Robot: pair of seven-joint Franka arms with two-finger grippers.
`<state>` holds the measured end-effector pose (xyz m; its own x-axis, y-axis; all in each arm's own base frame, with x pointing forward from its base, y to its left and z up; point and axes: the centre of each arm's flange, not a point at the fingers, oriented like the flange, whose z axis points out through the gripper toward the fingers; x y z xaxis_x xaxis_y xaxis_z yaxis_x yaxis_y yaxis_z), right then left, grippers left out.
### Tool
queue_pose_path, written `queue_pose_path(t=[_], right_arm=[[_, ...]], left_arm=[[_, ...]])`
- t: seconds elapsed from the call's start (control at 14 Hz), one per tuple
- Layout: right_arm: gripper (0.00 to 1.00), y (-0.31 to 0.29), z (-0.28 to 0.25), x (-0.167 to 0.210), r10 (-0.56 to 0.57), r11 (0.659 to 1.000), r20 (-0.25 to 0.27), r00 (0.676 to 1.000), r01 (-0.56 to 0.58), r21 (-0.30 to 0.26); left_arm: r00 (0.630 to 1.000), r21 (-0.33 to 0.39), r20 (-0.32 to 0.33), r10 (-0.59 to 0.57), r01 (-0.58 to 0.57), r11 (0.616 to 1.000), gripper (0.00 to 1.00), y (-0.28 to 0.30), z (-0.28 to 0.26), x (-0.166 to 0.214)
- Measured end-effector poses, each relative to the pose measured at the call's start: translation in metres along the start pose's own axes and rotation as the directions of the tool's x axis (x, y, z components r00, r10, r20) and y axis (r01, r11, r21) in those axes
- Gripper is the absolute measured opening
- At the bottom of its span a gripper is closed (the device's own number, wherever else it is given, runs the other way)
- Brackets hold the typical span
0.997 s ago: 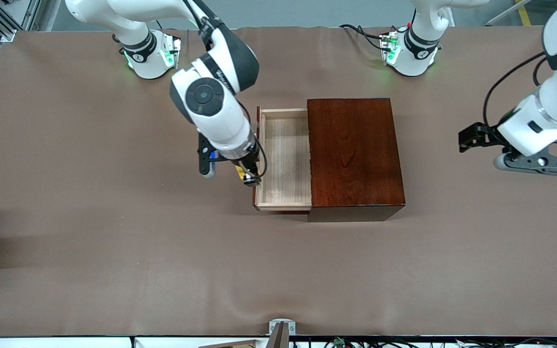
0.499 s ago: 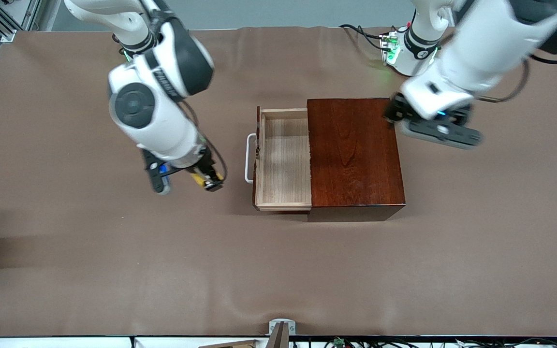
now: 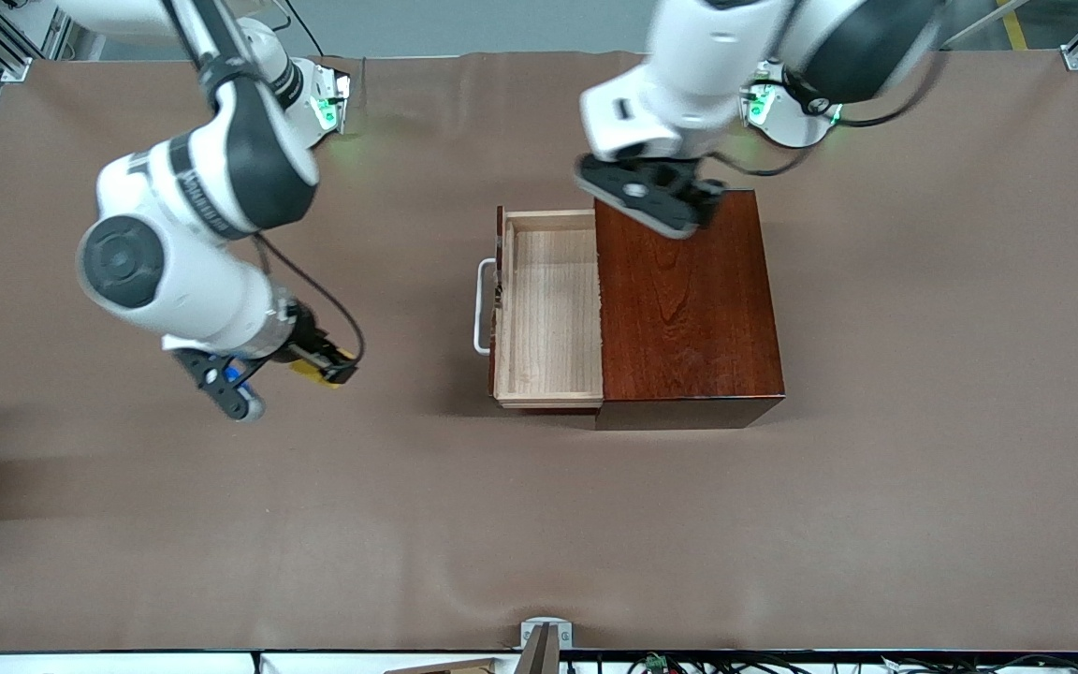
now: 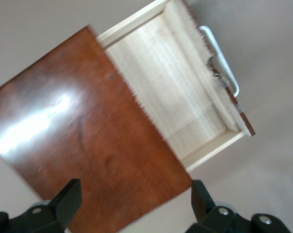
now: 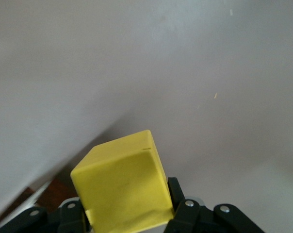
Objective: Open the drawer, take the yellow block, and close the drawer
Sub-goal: 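Carry the cube away with the right gripper while the left gripper reaches the drawer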
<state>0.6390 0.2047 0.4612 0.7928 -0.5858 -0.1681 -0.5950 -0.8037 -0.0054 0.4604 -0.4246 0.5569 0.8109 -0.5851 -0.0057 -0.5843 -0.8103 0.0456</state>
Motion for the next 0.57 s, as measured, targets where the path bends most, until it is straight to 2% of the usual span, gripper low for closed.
queue_pose_path(t=[0.21, 0.43, 0.57], right_arm=[[0.60, 0.040, 0.001, 0.049, -0.213, 0.977, 0.008, 0.977, 0.213, 0.004], [0.60, 0.067, 0.023, 0.093, -0.385, 0.923, -0.003, 0.923, 0.385, 0.007], [0.60, 0.082, 0.052, 0.124, -0.465, 0.886, -0.015, 0.885, 0.465, -0.007]], left_arm=[[0.994, 0.021, -0.036, 0.104, -0.104, 0.994, 1.00, 0.051, 0.039, 0.018], [0.974, -0.024, -0.090, 0.209, -0.212, 0.977, 1.00, 0.087, 0.082, 0.040], [0.943, -0.047, -0.133, 0.306, -0.314, 0.948, 1.00, 0.108, 0.102, 0.057]])
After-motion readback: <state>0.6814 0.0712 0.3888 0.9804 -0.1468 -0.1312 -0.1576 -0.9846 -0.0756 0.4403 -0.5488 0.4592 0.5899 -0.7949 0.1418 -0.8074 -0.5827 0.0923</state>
